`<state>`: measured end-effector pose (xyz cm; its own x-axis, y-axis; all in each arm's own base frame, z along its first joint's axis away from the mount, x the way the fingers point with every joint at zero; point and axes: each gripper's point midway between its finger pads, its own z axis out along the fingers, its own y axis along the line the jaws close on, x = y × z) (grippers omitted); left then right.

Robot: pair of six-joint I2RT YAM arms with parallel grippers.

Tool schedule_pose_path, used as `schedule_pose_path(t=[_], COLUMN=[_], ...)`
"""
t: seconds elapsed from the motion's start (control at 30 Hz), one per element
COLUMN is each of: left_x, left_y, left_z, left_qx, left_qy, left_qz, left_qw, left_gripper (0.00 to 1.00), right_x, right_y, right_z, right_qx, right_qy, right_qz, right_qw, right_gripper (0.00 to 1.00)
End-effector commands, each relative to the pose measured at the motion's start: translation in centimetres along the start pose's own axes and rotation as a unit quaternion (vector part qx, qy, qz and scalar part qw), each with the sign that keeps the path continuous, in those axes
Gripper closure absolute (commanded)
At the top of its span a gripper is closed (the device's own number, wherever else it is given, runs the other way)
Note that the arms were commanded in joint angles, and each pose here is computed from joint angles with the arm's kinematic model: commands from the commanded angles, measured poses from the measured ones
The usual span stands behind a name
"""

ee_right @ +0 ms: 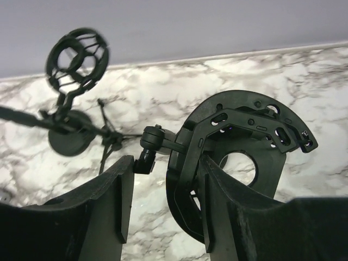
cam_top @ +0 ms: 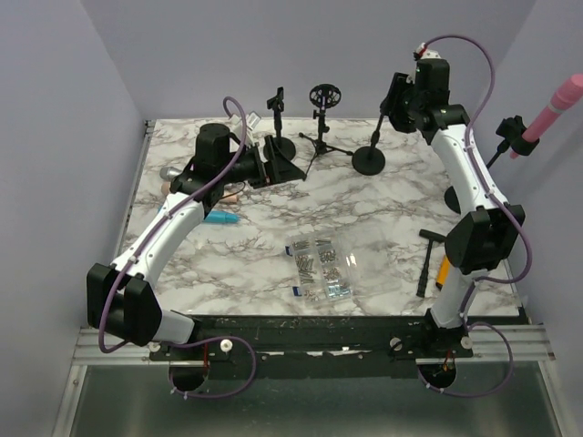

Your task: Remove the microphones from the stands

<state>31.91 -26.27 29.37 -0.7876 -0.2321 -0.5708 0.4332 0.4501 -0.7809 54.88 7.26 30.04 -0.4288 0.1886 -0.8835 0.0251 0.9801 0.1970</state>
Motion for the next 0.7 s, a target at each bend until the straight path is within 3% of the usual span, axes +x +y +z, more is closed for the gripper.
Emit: schedule_pose_path(t=[0.0, 0.23, 0.43, 0.67], left_x=[-0.6, -1.3, -1.1, -0.4], left_y=[0.2, 1.3, 1.2, 2.1], left_z=[-0.4, -0.6, -0.4, 0.6], left_qx=[0.005, -0.009, -0.001, -0.017], left_qy=[-0.005, -0.015, -0.009, 0.008], left_qz=[0.005, 0.008, 0.010, 0.024], left_qw=[1.000, 1.000, 1.000, 1.000], left_gripper=[0.09, 0.08, 0.08, 0.08], right_x=[0.5, 6.1, 6.4, 4.5], right_y=[5.4, 10.1, 10.3, 6.6], right_z=[-3.9, -6.6, -8.9, -6.6], right_qx=[-0.074, -0.117, -0.120, -0.016], right_qy=[0.001, 0.046, 0.036, -0.016], right_qz=[-0.012, -0.028, -0.025, -0.042], right_qw=[0.997, 0.992, 0.992, 0.999], right_gripper=[0.99, 0.99, 0.99, 0.99])
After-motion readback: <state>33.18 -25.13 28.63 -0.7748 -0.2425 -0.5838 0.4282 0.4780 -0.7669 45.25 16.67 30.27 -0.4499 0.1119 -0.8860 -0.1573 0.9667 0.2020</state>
